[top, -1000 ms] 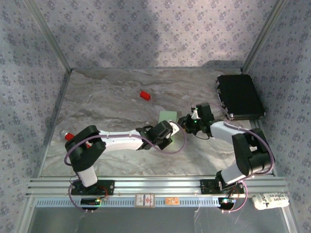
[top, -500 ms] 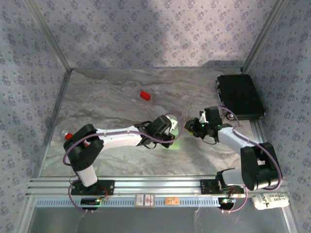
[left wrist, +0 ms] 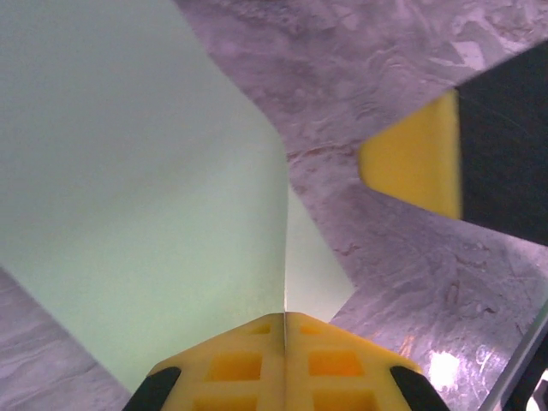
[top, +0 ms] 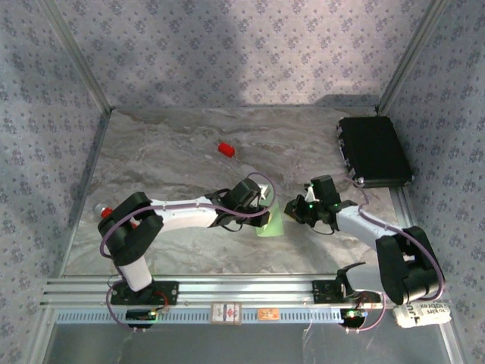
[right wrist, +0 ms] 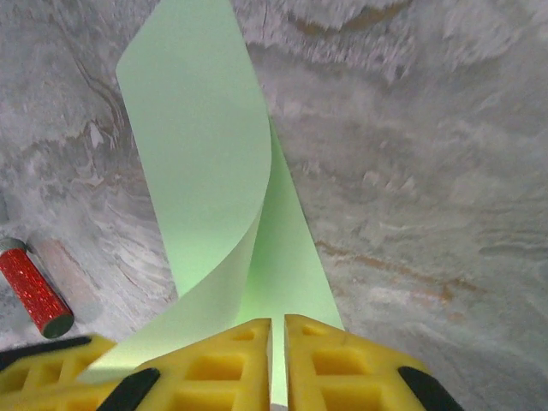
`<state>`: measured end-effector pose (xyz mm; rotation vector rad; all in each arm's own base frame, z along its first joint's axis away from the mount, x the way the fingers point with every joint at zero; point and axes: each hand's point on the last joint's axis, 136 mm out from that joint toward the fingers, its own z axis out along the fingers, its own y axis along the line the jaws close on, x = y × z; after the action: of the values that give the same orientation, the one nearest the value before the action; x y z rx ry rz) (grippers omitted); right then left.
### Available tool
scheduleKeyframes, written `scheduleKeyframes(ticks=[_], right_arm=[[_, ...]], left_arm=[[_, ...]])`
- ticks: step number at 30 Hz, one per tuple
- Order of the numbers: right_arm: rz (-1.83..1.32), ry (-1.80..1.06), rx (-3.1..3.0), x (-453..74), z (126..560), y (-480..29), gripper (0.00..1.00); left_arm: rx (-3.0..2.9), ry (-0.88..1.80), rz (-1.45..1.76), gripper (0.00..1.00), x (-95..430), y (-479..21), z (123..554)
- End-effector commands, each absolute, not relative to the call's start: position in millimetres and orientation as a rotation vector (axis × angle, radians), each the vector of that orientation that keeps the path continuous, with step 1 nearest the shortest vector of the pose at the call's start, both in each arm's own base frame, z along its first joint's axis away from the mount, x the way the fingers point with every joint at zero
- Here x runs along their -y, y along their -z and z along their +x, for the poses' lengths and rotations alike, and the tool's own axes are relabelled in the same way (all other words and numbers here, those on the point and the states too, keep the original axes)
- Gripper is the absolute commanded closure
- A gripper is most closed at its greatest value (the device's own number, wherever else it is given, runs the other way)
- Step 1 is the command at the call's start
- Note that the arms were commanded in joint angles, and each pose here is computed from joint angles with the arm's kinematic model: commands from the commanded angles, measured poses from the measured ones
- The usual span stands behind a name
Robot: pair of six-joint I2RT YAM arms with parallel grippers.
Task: Fold a paper plane with a square sheet of paper (pick it up from the middle)
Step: Fold the triangle a second time at the center of the table.
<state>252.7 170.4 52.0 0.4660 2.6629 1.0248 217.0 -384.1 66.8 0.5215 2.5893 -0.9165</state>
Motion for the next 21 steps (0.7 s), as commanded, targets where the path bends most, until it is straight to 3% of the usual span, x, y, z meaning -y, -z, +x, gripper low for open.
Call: scheduleKeyframes(ticks=[1, 21], right_arm=[[0.5, -1.017, -2.66, -172.5, 247.3, -47.8, 0.9], [0.416, -1.128, -2.715, -208.5, 234.3, -35.7, 0.93]], left_arm=[[-2.593, 0.972, 0.501, 0.99, 386.3, -65.8, 215.8], [-2.607, 1.034, 0.532, 0.9, 385.6, -61.8, 214.1]])
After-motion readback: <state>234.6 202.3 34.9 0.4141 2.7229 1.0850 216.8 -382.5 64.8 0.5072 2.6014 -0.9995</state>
